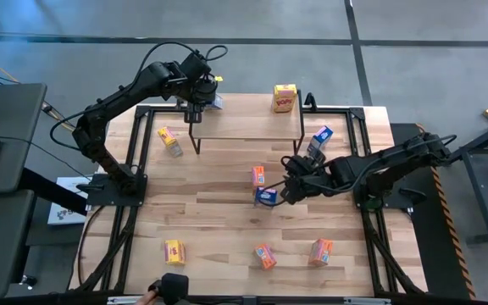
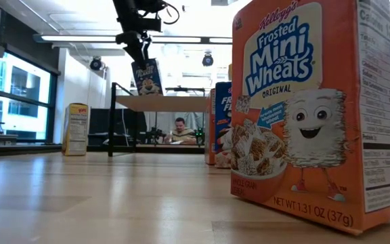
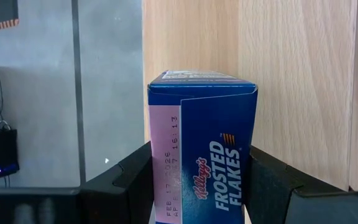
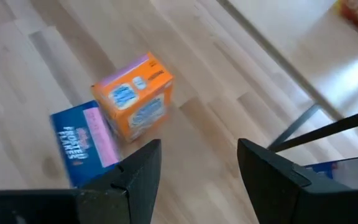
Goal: Stack cereal on shelf
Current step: Put the bottom left blue cereal box on the shelf
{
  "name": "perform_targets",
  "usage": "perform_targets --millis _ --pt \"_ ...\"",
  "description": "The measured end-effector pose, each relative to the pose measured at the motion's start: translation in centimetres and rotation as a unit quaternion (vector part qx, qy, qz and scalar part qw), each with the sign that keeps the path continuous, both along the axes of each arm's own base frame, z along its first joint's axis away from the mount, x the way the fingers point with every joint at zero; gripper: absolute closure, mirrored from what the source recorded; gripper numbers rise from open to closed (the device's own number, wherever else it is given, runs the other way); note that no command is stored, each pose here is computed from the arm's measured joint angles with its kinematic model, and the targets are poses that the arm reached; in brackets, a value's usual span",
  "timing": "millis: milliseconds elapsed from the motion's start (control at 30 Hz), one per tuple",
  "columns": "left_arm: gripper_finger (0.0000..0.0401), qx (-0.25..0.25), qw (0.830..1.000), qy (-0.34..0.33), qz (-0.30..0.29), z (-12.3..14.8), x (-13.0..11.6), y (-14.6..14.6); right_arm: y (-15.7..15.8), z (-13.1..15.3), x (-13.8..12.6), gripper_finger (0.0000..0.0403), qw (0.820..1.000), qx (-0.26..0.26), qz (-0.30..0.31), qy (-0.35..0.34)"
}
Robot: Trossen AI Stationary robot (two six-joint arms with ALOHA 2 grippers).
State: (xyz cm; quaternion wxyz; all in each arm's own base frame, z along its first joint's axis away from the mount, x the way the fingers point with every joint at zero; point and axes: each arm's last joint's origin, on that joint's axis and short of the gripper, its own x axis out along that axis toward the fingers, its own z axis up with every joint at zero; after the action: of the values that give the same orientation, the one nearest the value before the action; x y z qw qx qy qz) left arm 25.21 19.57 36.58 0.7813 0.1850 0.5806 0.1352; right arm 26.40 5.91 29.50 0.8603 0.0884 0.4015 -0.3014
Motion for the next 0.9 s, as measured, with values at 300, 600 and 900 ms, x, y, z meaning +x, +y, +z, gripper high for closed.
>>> perform_targets --millis 300,600,900 --pt "0.0215 0.000 1.000 0.000 0.001 0.0 0.0 0.0 0.3 -0.1 0.3 0.0199 0.996 0.041 0.074 0.024" --pt "0.0215 0.000 1.000 0.000 0.001 0.0 0.0 0.0 -0.3 0.0 0.3 0.0199 0.997 -0.025 0.064 0.031" --pt "0.0215 -0.004 1.000 -0.006 0.013 0.0 0.0 0.0 -2.2 1.1 0.0 0.0199 0.974 -0.196 0.084 0.081"
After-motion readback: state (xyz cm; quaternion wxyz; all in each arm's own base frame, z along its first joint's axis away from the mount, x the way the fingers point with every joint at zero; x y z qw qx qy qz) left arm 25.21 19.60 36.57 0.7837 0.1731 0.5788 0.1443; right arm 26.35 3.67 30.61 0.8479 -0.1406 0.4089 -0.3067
